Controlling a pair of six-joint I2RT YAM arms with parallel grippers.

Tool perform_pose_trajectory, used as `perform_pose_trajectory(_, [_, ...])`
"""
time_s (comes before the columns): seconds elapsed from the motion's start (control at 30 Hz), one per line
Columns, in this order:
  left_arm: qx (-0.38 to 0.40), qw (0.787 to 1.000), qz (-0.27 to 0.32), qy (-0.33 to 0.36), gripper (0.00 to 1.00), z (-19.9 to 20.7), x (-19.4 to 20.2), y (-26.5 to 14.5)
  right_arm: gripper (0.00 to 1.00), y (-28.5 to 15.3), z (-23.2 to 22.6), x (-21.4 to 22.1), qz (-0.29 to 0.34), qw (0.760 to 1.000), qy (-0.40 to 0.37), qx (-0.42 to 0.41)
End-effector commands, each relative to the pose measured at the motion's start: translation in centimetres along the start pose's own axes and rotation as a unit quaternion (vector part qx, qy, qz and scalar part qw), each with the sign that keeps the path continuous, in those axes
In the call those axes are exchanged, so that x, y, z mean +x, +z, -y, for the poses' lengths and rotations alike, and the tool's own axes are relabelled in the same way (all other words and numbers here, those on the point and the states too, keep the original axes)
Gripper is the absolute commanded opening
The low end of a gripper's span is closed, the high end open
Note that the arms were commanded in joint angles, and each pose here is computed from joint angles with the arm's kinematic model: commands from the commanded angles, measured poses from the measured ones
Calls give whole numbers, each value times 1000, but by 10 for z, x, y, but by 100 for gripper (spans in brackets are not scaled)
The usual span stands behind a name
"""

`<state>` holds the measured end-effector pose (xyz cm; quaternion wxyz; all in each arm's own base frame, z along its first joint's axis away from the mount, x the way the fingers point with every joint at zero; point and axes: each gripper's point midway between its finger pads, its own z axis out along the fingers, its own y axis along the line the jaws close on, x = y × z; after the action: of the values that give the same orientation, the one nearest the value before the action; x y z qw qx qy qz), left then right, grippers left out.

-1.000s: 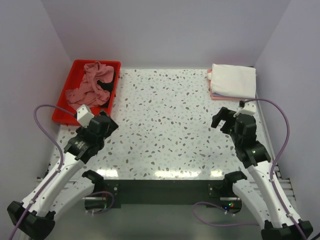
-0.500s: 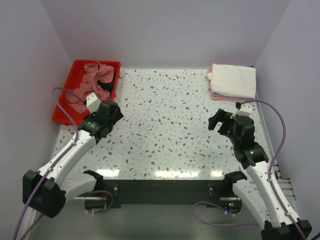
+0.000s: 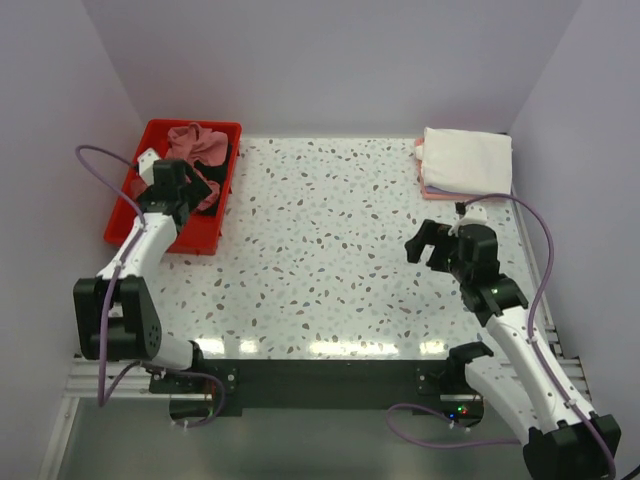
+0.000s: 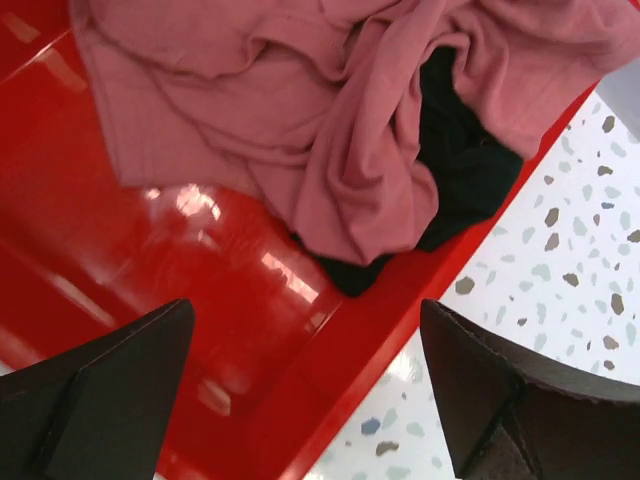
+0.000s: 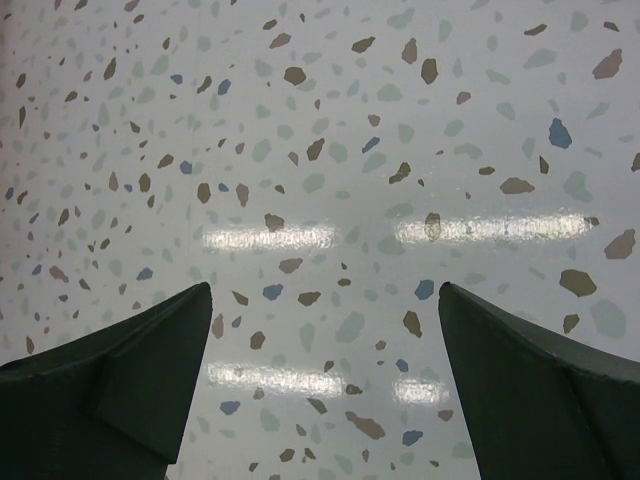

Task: Fold and stack the t-shirts
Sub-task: Grab the tshirt from the pile

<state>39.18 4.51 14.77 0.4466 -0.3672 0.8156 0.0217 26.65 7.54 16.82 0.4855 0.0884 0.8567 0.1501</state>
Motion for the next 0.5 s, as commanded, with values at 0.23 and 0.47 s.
perform_pose_trajectory(0.23, [217, 969, 62, 99, 98, 99, -96, 78, 99, 7, -7, -2, -19, 1000, -12, -12])
perform_pose_trajectory(0.47, [251, 956, 14, 148, 94, 125, -87, 119, 99, 10, -3, -2, -15, 1000, -16, -3])
